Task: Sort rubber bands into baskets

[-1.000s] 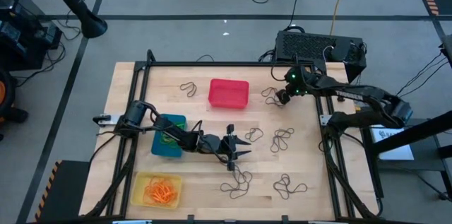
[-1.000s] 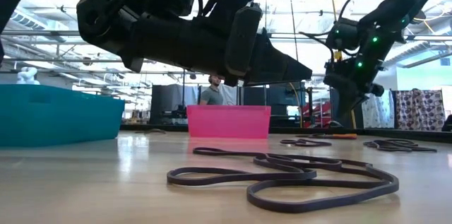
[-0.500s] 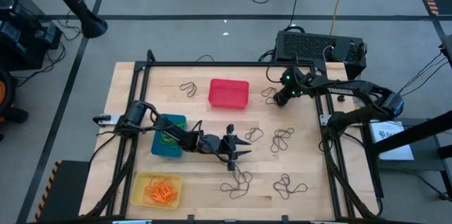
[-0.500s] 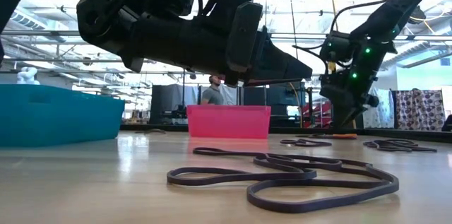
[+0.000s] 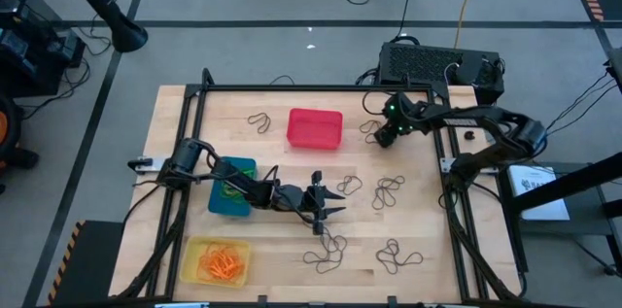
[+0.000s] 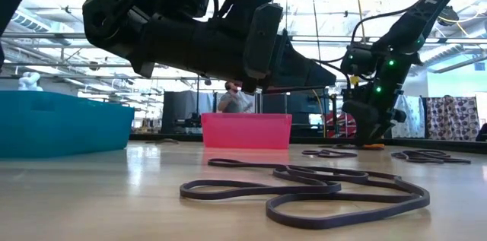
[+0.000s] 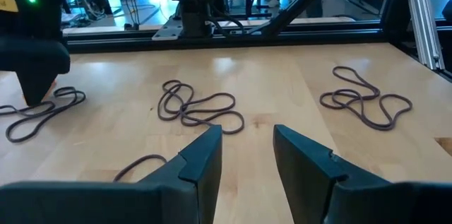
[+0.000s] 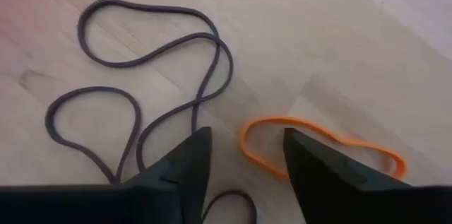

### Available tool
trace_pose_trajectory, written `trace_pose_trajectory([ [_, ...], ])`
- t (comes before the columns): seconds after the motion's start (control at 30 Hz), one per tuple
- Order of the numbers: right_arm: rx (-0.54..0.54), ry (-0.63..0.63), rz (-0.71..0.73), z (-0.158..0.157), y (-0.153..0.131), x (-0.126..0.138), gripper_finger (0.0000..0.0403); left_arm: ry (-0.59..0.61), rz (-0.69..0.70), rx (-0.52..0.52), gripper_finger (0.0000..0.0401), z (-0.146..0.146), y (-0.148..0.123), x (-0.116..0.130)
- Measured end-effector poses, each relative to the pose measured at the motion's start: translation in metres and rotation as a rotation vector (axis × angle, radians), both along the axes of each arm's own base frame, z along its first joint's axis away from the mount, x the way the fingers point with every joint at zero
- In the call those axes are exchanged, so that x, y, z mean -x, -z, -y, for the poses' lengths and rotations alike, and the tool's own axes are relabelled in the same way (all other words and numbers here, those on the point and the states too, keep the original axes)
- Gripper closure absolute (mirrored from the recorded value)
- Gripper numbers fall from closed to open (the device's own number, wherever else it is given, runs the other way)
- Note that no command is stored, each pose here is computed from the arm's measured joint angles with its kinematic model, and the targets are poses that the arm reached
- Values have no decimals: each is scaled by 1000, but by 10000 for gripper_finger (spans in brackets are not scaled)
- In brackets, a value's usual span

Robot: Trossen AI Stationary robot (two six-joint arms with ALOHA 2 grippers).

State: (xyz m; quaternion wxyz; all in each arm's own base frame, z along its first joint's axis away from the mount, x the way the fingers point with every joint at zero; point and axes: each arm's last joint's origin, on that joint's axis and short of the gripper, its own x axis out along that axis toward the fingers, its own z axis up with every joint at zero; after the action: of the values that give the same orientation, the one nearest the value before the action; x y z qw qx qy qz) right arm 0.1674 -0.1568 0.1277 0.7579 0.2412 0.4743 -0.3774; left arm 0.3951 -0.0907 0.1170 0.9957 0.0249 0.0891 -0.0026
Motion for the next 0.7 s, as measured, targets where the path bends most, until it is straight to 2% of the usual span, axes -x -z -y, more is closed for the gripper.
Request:
trace_pose_trajectory([
  [0.1,-7,-11,-7,2,4,-2,268,0,0,0,265,0,0,0],
  [0.23,11,-48,-10,1,2,-2,371,0,0,0,265,0,0,0],
  [0.27,21,-54,-12,1,0,-1,386,0,0,0,265,0,0,0],
  [0.43,88,-45,5,-3,-17,3,399,-1,0,1,265,0,0,0],
  [0.53,90,-72,27,-13,-27,3,400,-1,0,1,265,0,0,0],
  [0.6,67,-120,74,-23,-34,0,402,0,0,0,265,0,0,0],
  [0.7,-35,-248,177,-45,-42,-8,402,0,1,-1,265,0,0,0],
])
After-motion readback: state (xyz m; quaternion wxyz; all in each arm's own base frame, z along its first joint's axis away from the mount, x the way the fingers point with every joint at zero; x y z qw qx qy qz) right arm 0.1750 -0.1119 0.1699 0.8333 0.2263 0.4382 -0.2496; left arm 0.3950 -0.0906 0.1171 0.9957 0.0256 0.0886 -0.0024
